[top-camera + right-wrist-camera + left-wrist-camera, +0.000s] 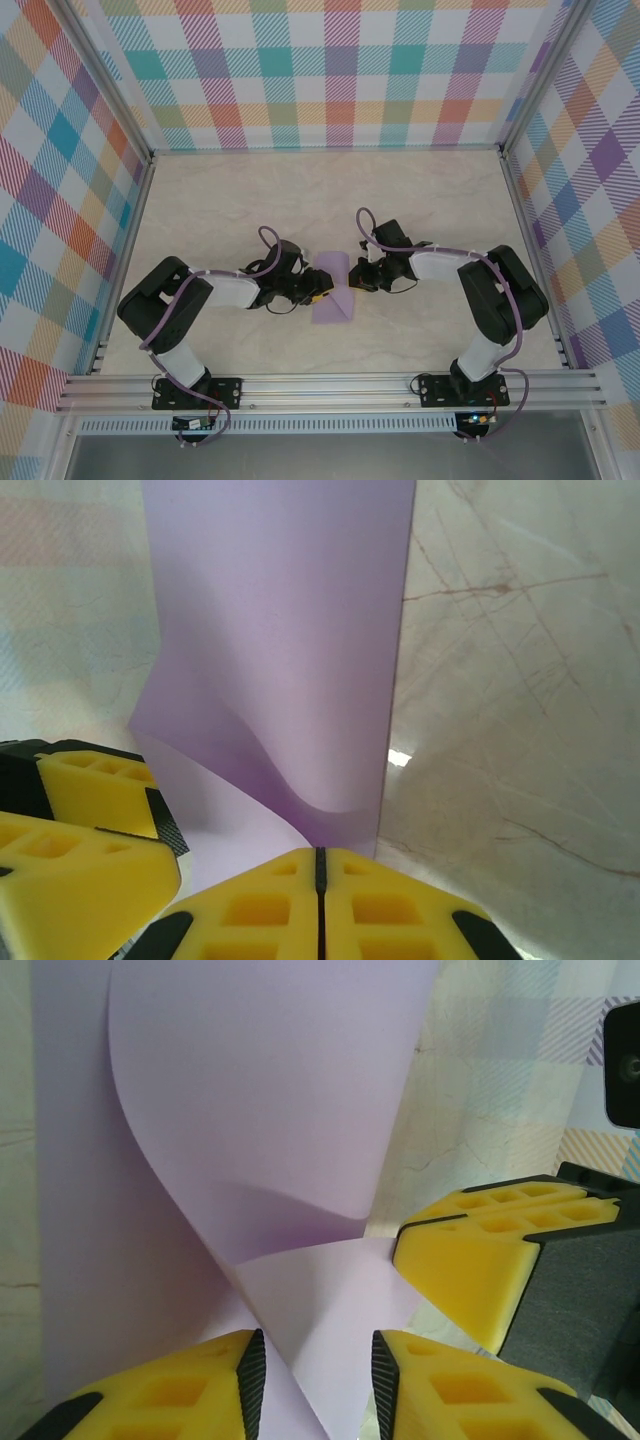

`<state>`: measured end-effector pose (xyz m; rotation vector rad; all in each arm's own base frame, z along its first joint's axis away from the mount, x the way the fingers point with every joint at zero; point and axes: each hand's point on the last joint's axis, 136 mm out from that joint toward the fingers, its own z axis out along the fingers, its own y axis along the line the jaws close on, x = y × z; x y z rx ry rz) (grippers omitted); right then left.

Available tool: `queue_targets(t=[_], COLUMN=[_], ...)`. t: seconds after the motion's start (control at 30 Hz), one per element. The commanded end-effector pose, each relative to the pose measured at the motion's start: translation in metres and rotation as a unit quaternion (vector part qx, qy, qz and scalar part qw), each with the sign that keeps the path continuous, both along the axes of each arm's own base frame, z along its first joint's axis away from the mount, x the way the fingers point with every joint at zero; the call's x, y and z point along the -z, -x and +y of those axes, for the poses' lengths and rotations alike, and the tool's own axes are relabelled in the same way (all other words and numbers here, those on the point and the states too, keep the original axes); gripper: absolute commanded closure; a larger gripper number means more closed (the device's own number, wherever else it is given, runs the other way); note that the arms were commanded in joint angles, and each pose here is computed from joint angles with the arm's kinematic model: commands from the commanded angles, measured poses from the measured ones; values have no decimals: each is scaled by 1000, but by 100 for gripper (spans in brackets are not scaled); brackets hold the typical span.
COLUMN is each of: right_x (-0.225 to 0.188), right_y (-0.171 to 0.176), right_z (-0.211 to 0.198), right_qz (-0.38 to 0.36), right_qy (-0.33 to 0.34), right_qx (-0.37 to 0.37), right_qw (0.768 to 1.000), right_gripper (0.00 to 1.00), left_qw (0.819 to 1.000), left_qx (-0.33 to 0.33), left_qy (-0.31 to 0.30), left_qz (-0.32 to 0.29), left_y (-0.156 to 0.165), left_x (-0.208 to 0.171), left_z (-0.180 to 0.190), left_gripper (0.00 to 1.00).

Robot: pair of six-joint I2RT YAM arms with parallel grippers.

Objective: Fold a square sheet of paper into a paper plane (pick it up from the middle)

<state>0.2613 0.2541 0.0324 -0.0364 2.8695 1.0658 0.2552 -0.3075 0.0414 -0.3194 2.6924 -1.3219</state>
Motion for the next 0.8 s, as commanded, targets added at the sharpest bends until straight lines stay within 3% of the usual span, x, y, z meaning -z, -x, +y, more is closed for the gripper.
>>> queue_targets(t=[0.0,0.33,0.63,0.77], right_x=[-10,-13,-34,-46], right_y=[0,1,-5,-7], right_z=[0,-1,-9,-21], right_qz=[-9,-2,-18,-40], right_qy=[-16,-19,-16,7], right_qx=[-1,5,33,55], right_qw=[1000,1000,999,998], right_gripper=[93,85,59,43], left_qw=[1000,1000,1000,999], left_qx=[12,16,19,20], left_qy=[19,19,19,15], left_qz=[-8,-6,-13,-19], left_y=[-3,-4,-4,-5], left_x=[-7,-2,-1,-2], left_z=[-12,-14,-14,-13], left_gripper=[67,73,81,87])
